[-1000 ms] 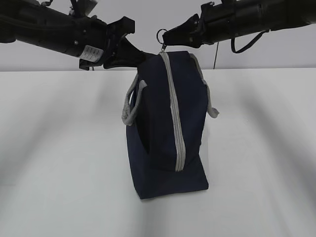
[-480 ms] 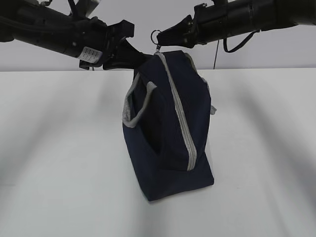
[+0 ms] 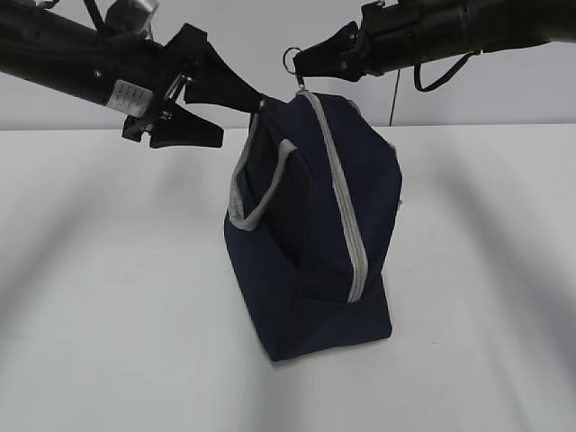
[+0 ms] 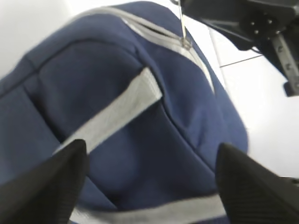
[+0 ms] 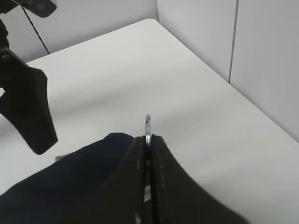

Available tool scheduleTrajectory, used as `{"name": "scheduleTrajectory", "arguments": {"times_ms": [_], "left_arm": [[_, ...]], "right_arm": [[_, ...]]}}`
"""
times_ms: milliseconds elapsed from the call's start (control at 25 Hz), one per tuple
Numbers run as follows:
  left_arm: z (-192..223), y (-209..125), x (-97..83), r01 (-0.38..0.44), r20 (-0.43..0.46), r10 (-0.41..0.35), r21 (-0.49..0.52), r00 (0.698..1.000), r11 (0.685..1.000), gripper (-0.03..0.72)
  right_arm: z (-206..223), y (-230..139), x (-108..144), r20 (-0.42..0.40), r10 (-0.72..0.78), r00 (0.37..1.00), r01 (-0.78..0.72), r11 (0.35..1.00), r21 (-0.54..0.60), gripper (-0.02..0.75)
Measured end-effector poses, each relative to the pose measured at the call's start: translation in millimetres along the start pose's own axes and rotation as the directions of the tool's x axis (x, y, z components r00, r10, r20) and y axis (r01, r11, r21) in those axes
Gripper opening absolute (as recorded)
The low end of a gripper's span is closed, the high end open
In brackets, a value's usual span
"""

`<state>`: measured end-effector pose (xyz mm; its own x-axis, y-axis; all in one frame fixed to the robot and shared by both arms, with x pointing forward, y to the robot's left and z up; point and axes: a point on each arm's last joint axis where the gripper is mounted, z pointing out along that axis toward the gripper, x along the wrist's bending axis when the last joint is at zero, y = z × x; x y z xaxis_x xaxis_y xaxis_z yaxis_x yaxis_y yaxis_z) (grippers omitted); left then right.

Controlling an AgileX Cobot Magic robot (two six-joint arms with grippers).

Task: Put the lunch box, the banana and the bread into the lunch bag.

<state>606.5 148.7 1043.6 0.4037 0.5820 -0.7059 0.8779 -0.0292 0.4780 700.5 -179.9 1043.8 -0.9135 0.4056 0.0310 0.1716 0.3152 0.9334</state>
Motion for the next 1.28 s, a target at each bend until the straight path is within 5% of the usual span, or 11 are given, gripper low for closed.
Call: {"name": "scheduleTrajectory", "arguments": {"times_ms": [240, 520, 760, 1000, 1280], "left_arm": [[8.2, -7.8, -17.3, 0.167, 0.086, -0.173, 0.076, 0.981, 0.983, 0.455], [33.1, -14.4, -34.9, 0.237, 0.019, -0.238, 0.049, 0.971, 0.970, 0.439], [43.3, -19.8, -40.5, 0.226, -0.037, -0.224, 0.045, 0.974, 0.973, 0.396], [46.7, -24.7, -41.9, 0.168, -0.070, -0.163, 0.075, 0.984, 0.983, 0.031], [45.4, -33.7, -42.4, 0.098, -0.068, -0.087, 0.180, 0.994, 0.979, 0.006]], "right_arm": [[0.0, 0.0, 0.0, 0.000, 0.005, 1.000, -0.005, 1.000, 0.000, -0.016], [0.0, 0.0, -0.1, 0.001, 0.020, 1.000, -0.020, 1.000, 0.000, -0.016], [0.0, 0.0, -0.1, 0.001, 0.023, 1.000, -0.023, 1.000, 0.000, -0.016], [0.0, 0.0, -0.1, 0.001, 0.025, 1.000, -0.025, 1.000, 0.000, -0.016], [0.2, -2.1, 0.7, -0.008, 0.009, 1.000, -0.009, 1.000, 0.021, -0.016]]}}
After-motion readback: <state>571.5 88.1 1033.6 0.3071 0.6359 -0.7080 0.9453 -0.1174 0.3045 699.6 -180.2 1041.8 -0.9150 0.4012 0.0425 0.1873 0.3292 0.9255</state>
